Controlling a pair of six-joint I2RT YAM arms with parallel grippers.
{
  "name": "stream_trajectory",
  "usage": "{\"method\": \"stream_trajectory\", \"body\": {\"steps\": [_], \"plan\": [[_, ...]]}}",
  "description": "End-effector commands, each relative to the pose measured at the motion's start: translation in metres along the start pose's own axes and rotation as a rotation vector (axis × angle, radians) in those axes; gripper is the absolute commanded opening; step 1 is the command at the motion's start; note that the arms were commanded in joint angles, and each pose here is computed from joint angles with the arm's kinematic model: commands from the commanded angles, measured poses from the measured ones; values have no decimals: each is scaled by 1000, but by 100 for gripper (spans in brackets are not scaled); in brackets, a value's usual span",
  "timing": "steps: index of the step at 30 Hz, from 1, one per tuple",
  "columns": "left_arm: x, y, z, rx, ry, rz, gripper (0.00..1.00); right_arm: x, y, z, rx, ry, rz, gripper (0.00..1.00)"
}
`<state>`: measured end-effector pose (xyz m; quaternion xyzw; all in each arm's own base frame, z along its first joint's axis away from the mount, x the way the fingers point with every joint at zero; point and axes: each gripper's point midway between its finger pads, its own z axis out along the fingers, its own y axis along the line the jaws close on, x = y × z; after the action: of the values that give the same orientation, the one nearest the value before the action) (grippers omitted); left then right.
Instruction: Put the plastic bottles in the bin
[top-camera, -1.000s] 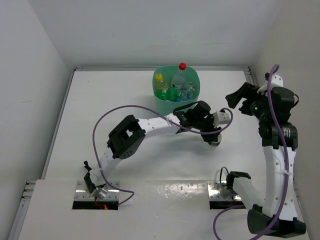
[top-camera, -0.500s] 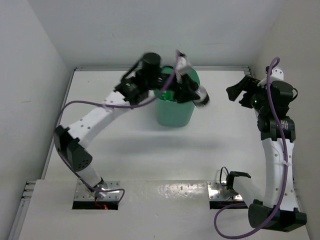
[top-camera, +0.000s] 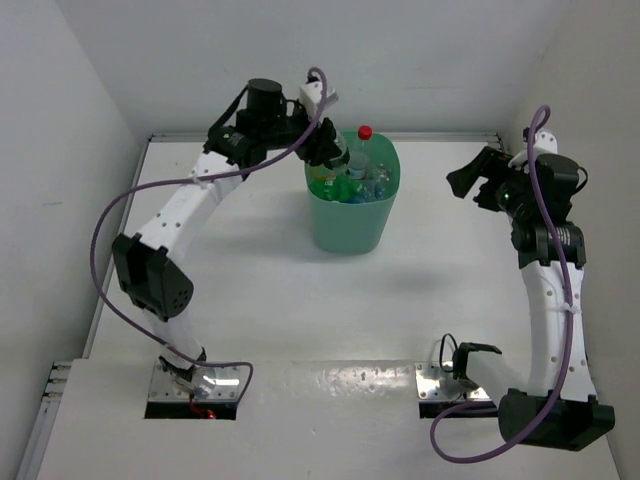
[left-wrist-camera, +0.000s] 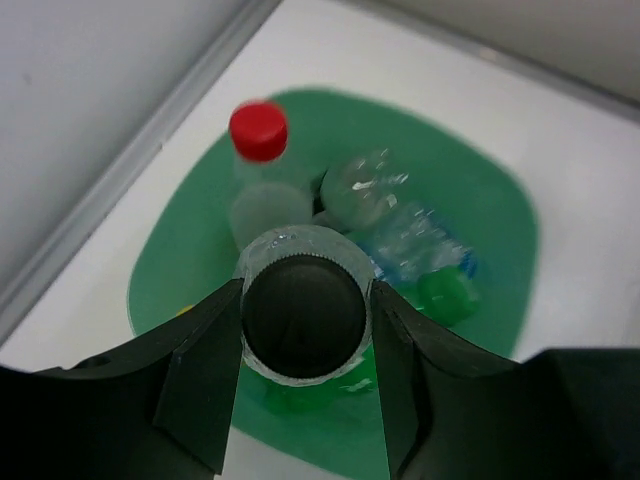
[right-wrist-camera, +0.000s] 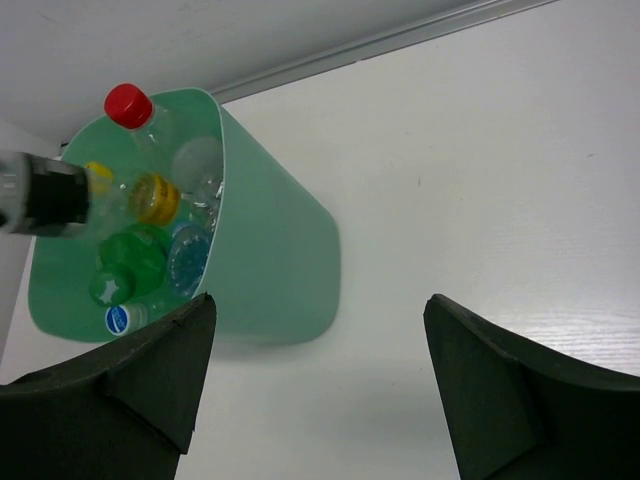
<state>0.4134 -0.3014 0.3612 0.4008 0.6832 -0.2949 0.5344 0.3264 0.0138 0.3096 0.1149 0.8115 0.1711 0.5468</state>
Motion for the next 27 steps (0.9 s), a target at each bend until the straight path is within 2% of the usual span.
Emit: {"method": "stream_trajectory", "body": {"steps": [1,2,5,6,8,11,12,13,14,15,16,17,18,22,24,26,27], "plan": [[28,30,11,-70,57,13,3,-14,11,-1,-45,-42,-27,84],[40,36,20,-77,76,4,3,-13,12,-3,-48,-41,-26,85],[54,43,31,-80,104,10,11,-9,11,-3,-47,-29,-31,85],[58,44,33,-77,112,15,19,-7,11,-3,-48,-23,-36,85],[59,46,33,-87,115,25,24,-6,11,-4,-51,-18,-40,85],[58,38,35,-77,118,55,43,-4,11,-3,-55,-16,-39,85],[52,40,31,-93,110,72,51,-5,11,-3,-57,-15,-38,85],[46,35,30,-100,105,82,76,-5,13,-4,-64,-17,-39,85],[36,35,23,-116,89,102,95,-5,13,-2,-65,-15,-39,85],[25,31,20,-123,70,117,98,-5,14,-3,-67,-16,-41,86],[-11,24,3,-140,4,176,100,-6,17,-3,-80,-14,-41,86],[-17,26,1,-155,-6,182,100,-6,18,-3,-81,-17,-42,86],[-39,17,-12,-158,-51,206,100,-5,19,-2,-90,-9,-51,86],[-96,14,-62,-231,-183,154,100,-2,26,-2,-129,14,-100,86],[-101,18,-79,-251,-205,114,100,6,29,-1,-158,52,-145,87],[-81,15,-85,-246,-128,73,100,9,29,0,-167,75,-180,89],[-68,27,-93,-296,-85,47,100,19,25,0,-158,126,-170,90]]}}
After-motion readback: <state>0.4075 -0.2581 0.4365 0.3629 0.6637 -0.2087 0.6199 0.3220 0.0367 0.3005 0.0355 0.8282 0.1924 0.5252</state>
